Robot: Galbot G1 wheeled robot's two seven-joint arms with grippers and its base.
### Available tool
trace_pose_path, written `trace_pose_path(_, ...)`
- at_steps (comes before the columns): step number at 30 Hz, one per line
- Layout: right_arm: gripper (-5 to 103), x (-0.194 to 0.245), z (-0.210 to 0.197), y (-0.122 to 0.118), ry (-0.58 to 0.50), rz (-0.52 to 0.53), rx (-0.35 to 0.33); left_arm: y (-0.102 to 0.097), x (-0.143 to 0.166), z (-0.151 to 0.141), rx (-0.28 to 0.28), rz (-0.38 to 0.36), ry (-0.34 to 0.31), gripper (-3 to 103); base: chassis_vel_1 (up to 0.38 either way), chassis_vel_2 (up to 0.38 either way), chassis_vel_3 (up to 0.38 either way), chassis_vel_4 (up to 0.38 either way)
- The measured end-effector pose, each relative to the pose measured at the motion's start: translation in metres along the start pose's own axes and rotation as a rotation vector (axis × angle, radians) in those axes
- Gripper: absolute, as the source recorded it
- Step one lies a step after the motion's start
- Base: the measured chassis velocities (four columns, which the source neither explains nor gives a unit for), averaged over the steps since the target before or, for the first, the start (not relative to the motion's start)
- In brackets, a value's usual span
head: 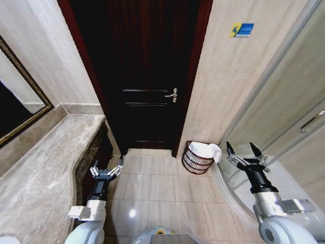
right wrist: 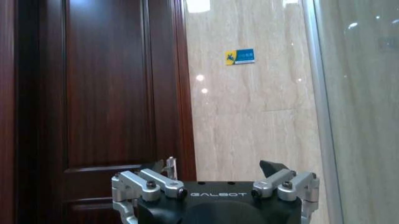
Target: Discard the used towel into the hamper.
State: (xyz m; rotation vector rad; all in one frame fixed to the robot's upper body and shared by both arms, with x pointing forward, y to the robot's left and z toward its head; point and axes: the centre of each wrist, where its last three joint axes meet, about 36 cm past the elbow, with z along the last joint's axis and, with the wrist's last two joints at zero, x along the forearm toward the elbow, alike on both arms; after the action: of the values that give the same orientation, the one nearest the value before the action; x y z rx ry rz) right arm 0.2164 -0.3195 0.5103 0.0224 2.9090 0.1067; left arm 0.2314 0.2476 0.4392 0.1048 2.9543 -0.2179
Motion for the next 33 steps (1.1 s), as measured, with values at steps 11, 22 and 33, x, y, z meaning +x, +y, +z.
trace_pose_path(11, 100, 0.0001, 0.0000, 0.0000, 0.000, 0.000, 0.000, 0.0000, 0.0001, 0.0000, 0.000, 0.000, 0.000, 100, 0.188, -0.182, -0.193, 0.171)
trace_pose_path(22, 100, 0.0000, 0.0000, 0.0000, 0.000, 0.000, 0.000, 0.0000, 0.0000, 0.0000, 0.000, 0.000, 0.000, 100, -0.020, 0.026, 0.028, -0.023)
trace_pose_path(33, 100, 0.0000, 0.0000, 0.0000, 0.000, 0.000, 0.000, 0.0000, 0.0000, 0.0000, 0.000, 0.000, 0.000, 100, 0.058, -0.057, -0.060, 0.053)
